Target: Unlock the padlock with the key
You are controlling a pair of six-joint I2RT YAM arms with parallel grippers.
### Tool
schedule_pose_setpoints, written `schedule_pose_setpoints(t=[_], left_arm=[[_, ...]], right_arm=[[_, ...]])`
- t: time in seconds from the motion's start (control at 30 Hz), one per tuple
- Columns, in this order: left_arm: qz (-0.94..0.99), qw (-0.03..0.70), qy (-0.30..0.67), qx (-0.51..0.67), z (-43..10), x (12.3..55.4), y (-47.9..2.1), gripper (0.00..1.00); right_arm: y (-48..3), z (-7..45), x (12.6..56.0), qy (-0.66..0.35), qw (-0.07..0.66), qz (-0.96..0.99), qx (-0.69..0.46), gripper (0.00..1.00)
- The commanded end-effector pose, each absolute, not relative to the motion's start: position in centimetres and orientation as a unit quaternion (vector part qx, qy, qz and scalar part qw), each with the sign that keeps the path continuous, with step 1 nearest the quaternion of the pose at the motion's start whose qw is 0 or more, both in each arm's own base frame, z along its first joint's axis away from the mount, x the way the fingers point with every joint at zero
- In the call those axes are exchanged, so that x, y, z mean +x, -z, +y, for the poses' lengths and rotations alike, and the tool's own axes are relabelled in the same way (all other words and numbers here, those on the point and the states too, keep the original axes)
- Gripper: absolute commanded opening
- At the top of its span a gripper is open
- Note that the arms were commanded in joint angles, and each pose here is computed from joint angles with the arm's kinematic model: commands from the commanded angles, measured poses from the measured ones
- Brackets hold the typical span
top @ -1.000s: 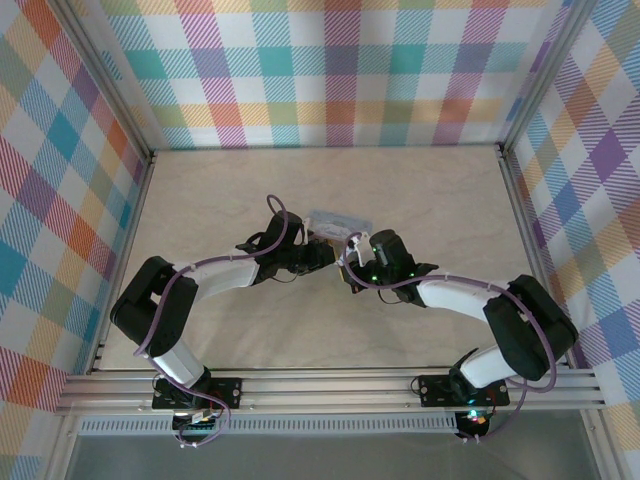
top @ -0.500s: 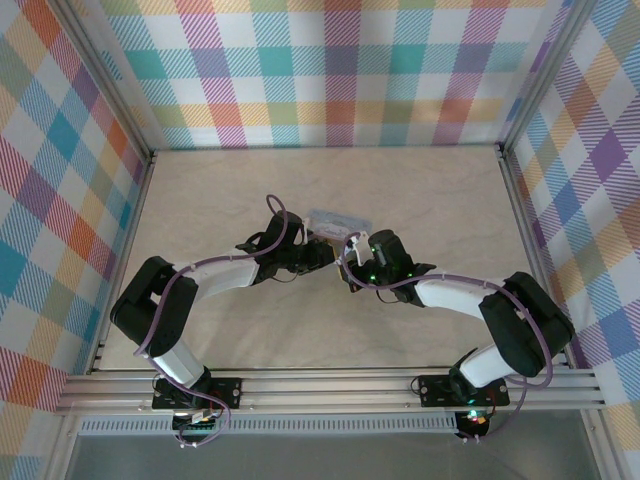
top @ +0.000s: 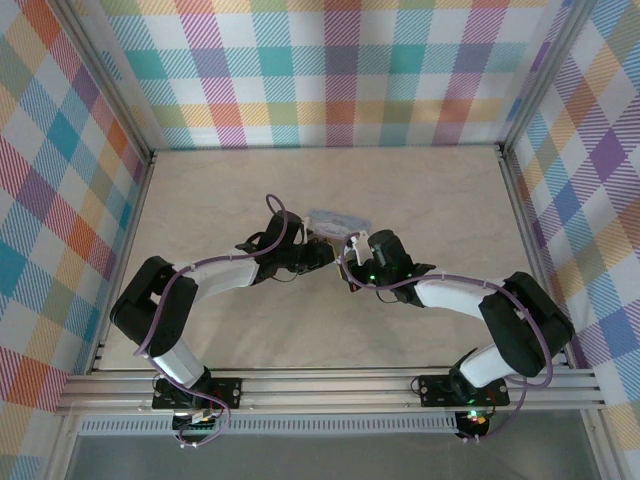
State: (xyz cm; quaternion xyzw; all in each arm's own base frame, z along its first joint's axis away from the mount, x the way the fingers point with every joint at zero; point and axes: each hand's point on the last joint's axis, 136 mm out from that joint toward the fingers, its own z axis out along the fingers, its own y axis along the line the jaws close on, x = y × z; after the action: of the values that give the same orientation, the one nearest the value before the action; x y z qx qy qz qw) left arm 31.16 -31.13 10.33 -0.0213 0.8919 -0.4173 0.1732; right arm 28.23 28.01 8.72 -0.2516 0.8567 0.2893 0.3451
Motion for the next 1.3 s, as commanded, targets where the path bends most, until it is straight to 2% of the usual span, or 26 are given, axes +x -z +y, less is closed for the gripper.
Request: schedule_pose_setpoints(t=[0.0,0.63,1.27], left_arm=[[0.878,0.175,0.446,0.002,-32.5,30.8,-12.2,0.22],[0.877,0.172,0.448,0.003,-32.6,30.7,-12.2,0.22],[0.878,0.171,0.446,0.002,-32.6,30.8,-11.9,0.22]], right_arm=[[-12.9,29.6,30.0,-0.312,0.421,0.811,-0.260,0.02],[-14.9,30.6,30.8,-0.324,0.450,0.786,-0.272,0.02],[-15.6,31.4,30.5,-0.365,0.427,0.785,-0.260,0.02]])
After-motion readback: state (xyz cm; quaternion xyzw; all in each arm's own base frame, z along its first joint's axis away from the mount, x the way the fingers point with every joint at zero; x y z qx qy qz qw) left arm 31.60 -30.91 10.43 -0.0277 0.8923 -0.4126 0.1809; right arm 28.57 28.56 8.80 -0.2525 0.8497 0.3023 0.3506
